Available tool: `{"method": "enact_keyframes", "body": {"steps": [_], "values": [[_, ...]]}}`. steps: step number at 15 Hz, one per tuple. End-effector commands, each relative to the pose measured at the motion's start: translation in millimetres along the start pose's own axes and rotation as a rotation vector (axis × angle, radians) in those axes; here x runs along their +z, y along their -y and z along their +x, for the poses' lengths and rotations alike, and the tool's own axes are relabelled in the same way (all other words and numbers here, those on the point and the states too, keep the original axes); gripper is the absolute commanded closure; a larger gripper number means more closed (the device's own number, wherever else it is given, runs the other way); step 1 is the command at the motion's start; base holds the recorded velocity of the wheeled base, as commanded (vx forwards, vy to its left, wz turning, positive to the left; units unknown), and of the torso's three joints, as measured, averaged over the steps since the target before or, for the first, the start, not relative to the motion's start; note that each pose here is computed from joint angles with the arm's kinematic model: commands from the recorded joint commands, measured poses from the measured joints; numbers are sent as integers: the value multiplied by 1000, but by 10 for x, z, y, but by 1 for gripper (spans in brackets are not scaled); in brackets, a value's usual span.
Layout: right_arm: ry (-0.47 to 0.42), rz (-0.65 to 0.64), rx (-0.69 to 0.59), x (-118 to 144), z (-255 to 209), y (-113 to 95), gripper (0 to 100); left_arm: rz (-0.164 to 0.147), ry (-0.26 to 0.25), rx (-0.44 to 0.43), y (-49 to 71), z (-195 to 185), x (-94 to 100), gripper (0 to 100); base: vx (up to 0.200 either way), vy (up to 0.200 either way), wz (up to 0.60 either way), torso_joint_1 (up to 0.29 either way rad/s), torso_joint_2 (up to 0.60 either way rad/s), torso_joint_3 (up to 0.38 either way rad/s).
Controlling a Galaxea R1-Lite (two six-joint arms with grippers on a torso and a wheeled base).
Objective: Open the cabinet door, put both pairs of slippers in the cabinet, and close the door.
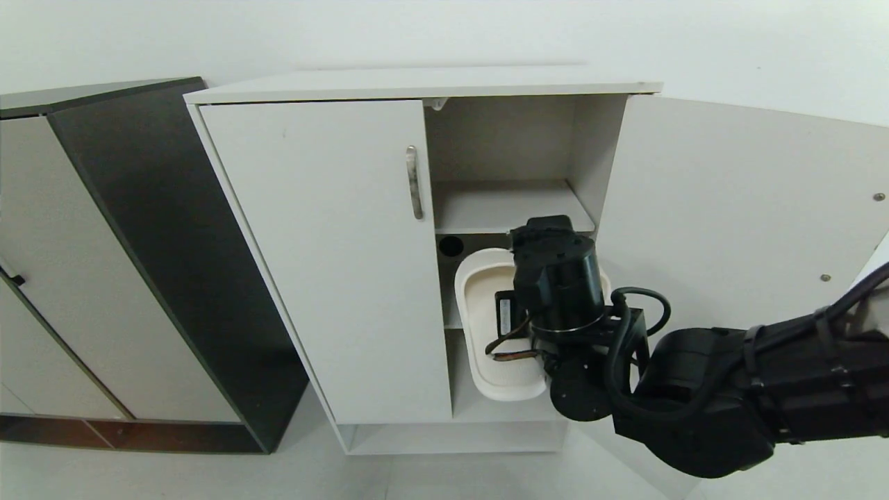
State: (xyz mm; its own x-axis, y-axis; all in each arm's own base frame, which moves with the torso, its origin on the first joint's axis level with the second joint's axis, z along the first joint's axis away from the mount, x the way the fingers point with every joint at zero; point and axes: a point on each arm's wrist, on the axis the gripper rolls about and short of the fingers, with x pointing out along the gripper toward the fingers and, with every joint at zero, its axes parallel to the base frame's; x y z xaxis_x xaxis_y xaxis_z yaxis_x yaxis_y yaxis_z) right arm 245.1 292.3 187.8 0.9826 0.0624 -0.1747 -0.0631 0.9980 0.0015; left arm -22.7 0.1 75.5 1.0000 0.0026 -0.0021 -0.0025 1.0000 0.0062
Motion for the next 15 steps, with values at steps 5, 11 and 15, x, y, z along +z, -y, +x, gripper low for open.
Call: {"method": "enact_keyframes", "body": {"steps": [5,11,15], "values": [[42,47,1,236,-58,42,100,0,-1,1,0,0,-1,100,0,0,0,0,0,0],[42,46,-6,234,-28,53,100,3,-1,-1,0,0,-1,100,100,0,0,-1,3,2],[47,51,-4,251,-25,46,100,2,-1,-4,0,0,-1,100,200,0,0,-3,4,4]]}}
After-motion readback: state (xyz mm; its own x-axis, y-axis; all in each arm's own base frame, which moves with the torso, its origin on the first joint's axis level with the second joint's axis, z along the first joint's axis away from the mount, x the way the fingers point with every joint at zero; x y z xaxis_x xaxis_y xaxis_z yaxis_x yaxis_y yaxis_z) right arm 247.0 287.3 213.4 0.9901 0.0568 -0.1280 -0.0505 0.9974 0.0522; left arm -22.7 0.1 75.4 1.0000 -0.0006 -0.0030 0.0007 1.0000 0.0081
